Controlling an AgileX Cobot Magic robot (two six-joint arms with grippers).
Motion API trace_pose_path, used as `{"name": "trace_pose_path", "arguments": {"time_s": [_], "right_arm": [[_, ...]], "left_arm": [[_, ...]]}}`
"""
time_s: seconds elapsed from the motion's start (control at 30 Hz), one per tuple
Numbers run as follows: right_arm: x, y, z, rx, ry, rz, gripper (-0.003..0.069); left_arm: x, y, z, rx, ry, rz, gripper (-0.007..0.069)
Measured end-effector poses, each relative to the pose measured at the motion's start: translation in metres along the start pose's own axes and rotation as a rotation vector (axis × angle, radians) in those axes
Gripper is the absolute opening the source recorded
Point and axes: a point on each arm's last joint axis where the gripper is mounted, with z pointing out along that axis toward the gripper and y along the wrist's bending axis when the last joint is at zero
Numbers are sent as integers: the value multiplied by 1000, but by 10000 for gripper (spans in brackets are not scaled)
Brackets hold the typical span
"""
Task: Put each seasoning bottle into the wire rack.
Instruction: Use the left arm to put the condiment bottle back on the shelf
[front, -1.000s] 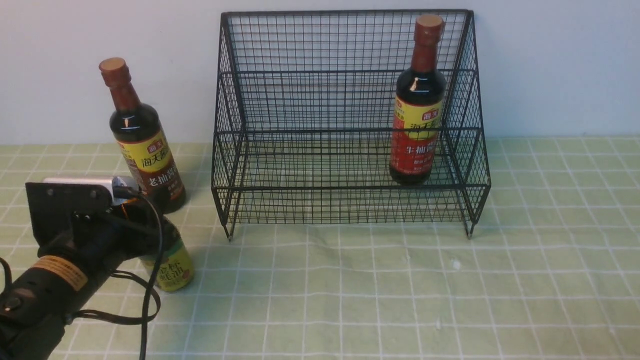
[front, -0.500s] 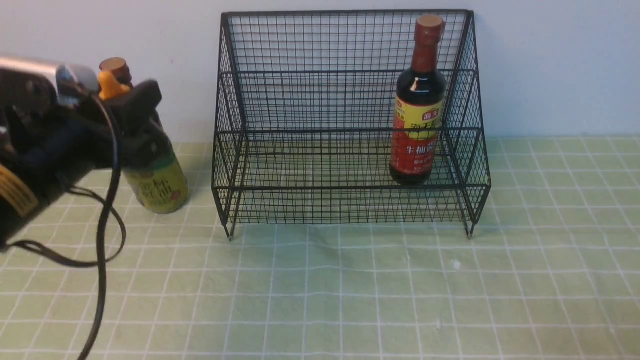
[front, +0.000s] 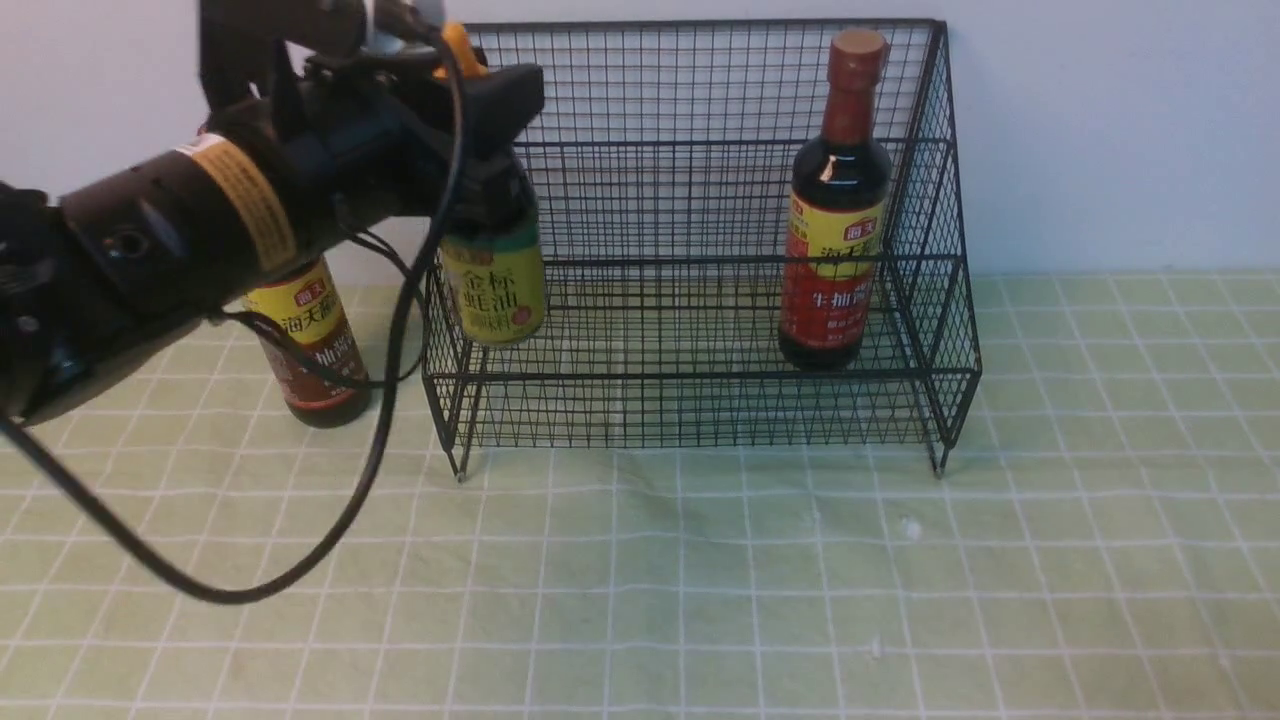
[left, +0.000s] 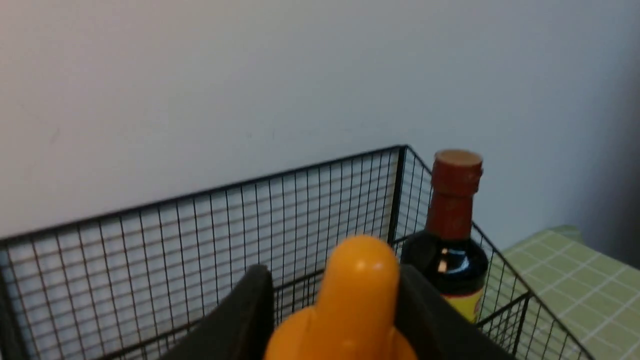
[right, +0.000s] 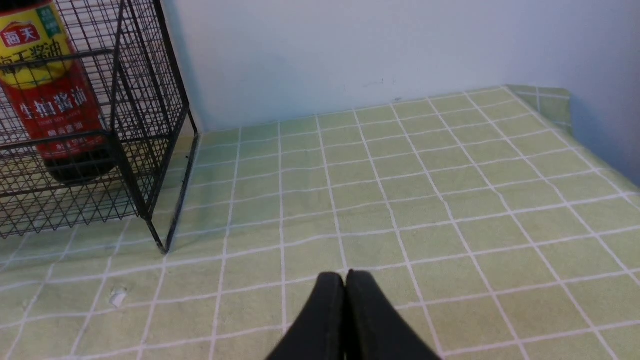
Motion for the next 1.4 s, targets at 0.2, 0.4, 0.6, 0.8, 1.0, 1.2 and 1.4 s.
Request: {"name": "trace_pose_path", "arguments": {"time_s": [0.2,0.4,0.6,0.8,1.0,1.2,1.4], "right_arm": [[0,0,0,0,0,1,-14],[0,0,0,0,0,1,-14],[0,0,0,0,0,1,-14],[0,0,0,0,0,1,-14],[0,0,0,0,0,1,-14],[0,0,0,0,0,1,-14],[0,0,0,-4,0,9,-14]], "left_arm": [[30,14,28,13,40,-57,267],[44,18,40,40,7,6,267],[66,28,48,-18,58,-13,267],[81,32,53,-26,93,-52,267],[89,35,54,-51,134,-64,267],[77,32,51,-47,106,-137,395],[47,26,36,-77,103,-74,466]]}}
